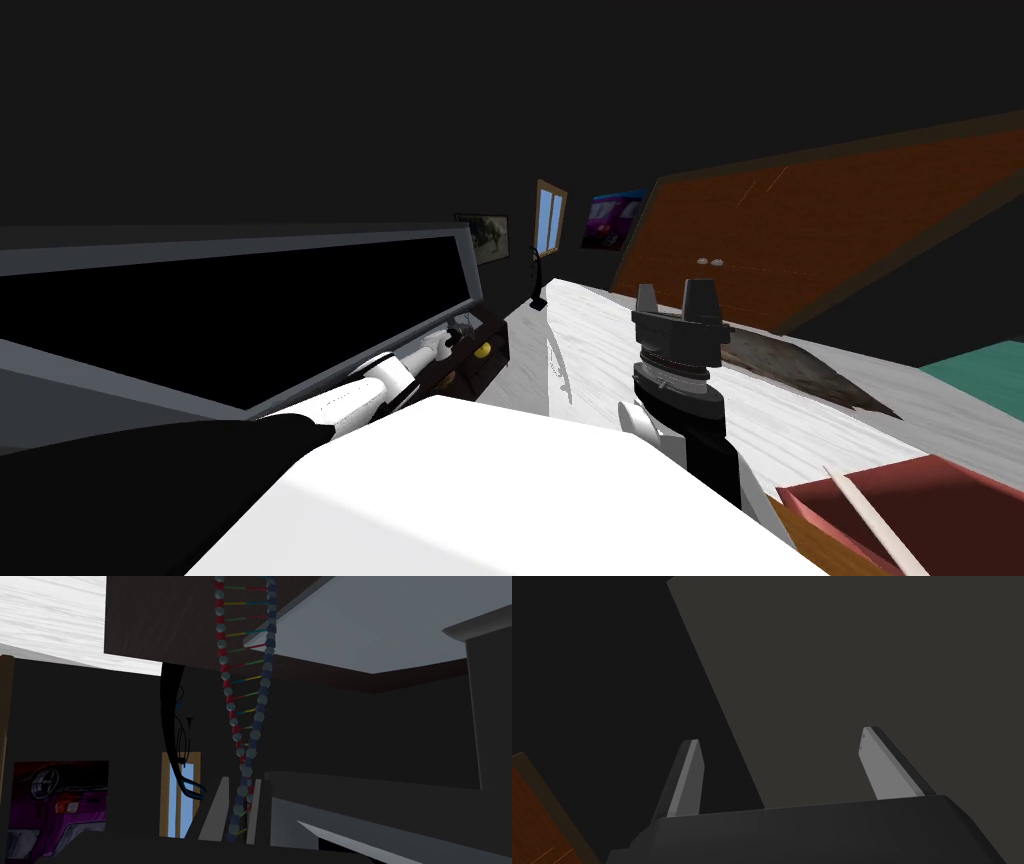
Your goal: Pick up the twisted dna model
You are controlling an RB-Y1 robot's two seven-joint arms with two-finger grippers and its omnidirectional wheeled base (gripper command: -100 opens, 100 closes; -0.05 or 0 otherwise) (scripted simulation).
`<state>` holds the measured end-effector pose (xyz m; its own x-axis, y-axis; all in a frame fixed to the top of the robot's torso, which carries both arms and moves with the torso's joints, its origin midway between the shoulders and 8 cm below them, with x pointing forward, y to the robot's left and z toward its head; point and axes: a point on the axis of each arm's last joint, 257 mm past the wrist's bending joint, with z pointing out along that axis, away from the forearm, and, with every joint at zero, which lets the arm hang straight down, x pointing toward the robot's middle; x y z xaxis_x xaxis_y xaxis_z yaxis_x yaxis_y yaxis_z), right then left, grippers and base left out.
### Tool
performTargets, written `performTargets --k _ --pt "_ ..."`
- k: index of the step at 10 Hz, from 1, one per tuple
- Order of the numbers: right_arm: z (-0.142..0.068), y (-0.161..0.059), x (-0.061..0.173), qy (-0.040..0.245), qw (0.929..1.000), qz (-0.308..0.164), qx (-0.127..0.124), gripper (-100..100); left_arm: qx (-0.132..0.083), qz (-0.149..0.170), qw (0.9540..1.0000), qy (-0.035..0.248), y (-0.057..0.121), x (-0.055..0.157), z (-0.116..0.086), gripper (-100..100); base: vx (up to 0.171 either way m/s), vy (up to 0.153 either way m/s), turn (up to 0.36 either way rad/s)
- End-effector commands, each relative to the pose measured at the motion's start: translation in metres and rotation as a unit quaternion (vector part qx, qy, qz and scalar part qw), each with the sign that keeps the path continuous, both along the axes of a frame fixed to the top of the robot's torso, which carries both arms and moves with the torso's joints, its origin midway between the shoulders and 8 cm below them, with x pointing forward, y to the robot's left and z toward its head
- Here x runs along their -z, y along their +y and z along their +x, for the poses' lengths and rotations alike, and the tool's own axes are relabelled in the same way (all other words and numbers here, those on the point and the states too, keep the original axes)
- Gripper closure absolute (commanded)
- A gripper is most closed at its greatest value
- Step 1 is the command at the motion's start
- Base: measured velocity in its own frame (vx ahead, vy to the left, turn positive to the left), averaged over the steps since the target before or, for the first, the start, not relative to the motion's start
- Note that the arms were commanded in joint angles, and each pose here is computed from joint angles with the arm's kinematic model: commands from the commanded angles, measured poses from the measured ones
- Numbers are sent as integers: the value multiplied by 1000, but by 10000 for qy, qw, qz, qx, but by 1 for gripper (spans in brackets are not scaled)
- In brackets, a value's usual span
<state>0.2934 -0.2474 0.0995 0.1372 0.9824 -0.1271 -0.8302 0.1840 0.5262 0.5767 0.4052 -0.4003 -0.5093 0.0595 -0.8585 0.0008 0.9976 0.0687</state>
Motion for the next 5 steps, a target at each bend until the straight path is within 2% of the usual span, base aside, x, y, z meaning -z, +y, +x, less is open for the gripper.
performTargets --k 1,2,3,4,5 --pt "0 0 0 0 10000 0 0 0 40 -36 10000 65 5 16 -19 100 198 -46 213" --pt "0 0 0 -1 10000 0 0 0 1 -53 10000 75 8 18 -22 100 100 -29 4" --pt "0 0 0 -1 10000 0 -1 0 120 -31 9999 -62 18 8 -26 100 175 -74 262" --pt "0 0 0 0 10000 0 0 0 151 -62 9999 -27 15 14 -34 100 191 -65 175" --pt "0 0 0 -1 10000 0 -1 0 152 -87 9998 55 15 25 -47 100 107 -14 -21"
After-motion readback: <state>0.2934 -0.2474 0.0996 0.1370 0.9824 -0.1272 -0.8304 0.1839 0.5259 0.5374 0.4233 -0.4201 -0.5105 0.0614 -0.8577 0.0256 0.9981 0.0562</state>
